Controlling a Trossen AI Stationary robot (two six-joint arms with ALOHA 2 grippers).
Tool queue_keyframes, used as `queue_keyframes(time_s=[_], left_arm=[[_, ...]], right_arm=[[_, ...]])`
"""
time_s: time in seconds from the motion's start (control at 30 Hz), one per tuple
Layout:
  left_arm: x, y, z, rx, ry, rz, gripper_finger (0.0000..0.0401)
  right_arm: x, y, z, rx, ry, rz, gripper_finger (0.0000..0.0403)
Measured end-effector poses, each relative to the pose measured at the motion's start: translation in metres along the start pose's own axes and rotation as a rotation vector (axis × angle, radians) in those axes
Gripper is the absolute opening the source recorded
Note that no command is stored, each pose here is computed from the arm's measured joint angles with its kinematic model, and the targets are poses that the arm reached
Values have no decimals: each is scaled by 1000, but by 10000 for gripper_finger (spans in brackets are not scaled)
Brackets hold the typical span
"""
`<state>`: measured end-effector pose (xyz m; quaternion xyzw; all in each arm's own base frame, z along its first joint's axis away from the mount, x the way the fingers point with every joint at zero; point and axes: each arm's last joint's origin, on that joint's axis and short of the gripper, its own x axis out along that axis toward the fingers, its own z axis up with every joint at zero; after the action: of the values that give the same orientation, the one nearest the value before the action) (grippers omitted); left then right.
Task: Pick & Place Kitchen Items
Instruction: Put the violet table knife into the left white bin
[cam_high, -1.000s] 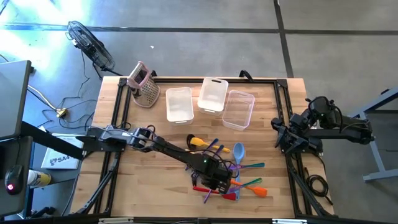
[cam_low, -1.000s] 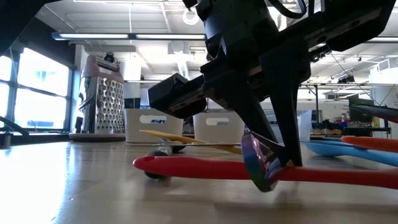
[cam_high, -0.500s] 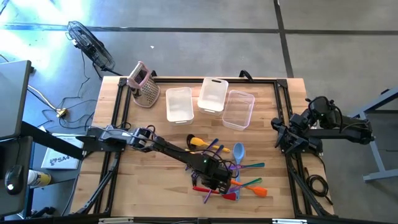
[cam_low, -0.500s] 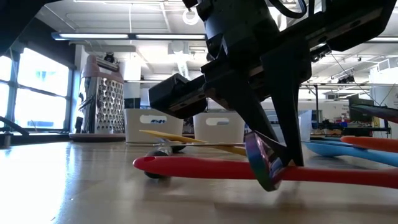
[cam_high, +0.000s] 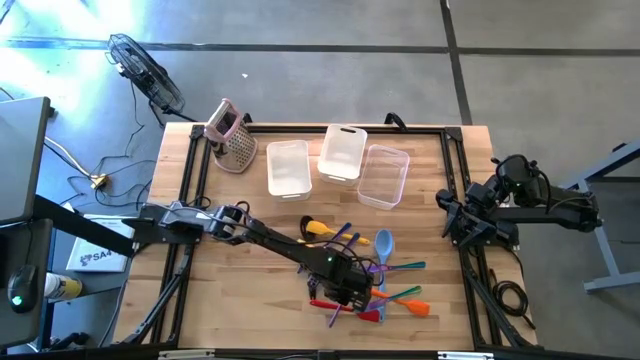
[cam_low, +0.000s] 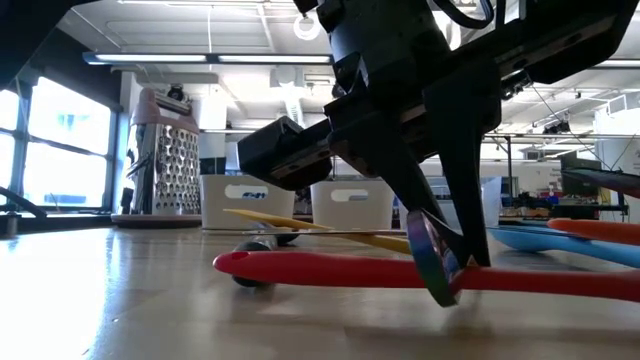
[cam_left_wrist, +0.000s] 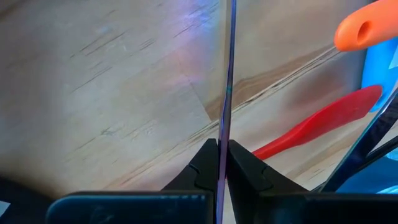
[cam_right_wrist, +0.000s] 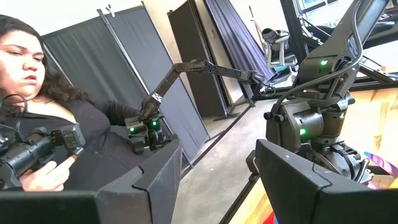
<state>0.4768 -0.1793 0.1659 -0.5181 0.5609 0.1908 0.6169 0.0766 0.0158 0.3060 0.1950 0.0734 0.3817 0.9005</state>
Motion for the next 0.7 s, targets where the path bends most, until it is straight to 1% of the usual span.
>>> queue_keyframes(time_s=[0.5,0.7], left_arm=[[0,0,0,-11,0,0,10],[-17,-7,-2,3,-31,15,10]], right_arm=[[0,0,0,0,0,0,199],[0,0,0,0,0,0,199]])
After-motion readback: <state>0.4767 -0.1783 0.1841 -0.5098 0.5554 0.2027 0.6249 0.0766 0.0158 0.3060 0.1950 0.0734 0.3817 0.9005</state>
